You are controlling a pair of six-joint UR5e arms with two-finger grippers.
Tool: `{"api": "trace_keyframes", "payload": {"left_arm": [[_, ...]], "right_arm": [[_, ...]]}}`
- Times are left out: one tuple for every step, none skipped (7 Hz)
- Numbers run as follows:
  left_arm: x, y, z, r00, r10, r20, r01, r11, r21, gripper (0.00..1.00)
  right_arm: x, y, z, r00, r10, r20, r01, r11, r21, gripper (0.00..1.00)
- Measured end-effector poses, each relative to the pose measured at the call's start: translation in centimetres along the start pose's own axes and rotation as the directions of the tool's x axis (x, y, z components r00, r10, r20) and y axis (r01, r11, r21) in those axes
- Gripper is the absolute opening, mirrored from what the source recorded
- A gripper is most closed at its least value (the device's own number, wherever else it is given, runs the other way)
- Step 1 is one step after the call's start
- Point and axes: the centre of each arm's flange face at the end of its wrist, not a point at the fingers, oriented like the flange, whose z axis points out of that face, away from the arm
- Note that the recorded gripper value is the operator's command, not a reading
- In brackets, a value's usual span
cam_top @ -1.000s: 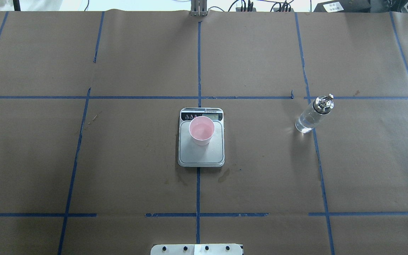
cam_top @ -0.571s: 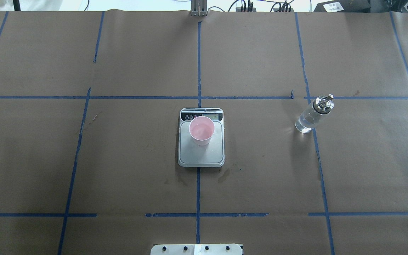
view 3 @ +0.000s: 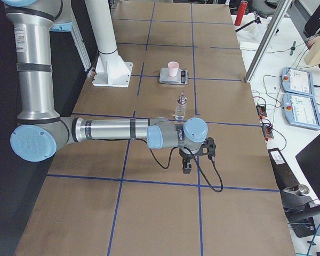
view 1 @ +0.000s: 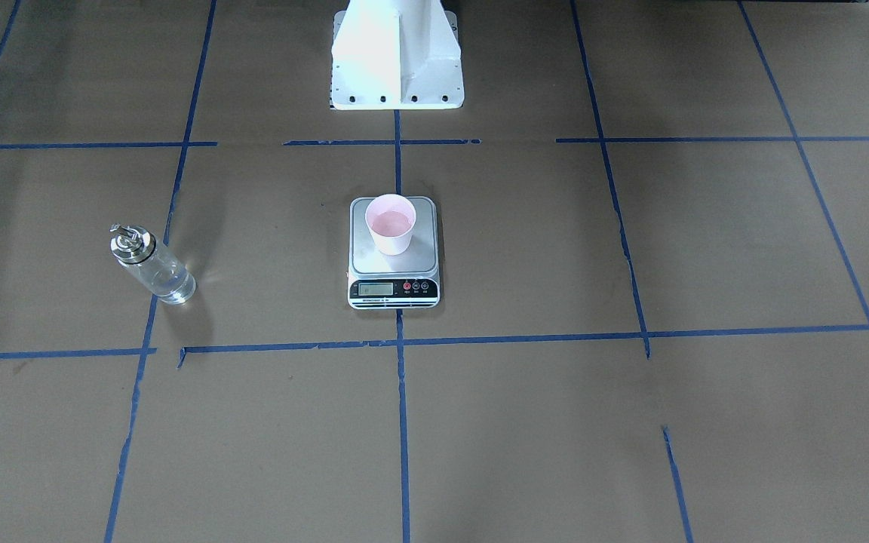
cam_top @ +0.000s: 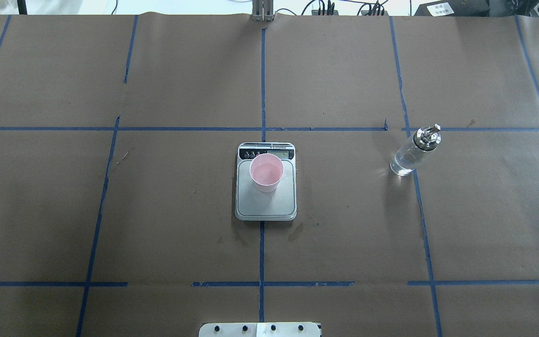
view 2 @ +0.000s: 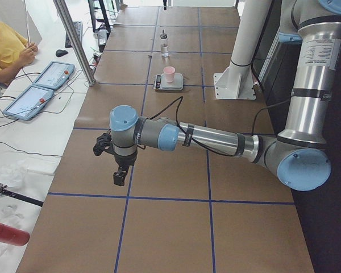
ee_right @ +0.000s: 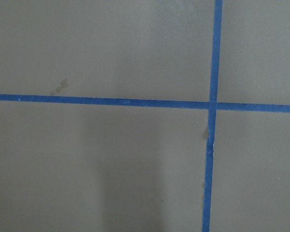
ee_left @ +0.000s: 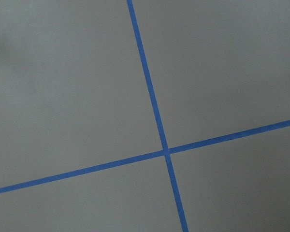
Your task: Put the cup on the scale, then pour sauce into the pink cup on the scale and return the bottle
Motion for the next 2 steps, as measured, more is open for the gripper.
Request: {"api": "trace_keyframes", "payload": {"left_arm": [[0.05,0.12,0.3,1.0,-0.003,-0.029,0.003,1.0,-0.002,1.0],[-0.04,0.32,0.76,0.998,-0.008,-0.058,0.007,1.0,-0.007,1.0]], "right_arm": [[-0.02,0.0,-0.02,1.0,0.0,0.0,0.0,1.0,0.0,1.0],[-0.05,-0.03,-0.03,1.0,-0.001,0.0,0.001,1.0,0.001,1.0]]}}
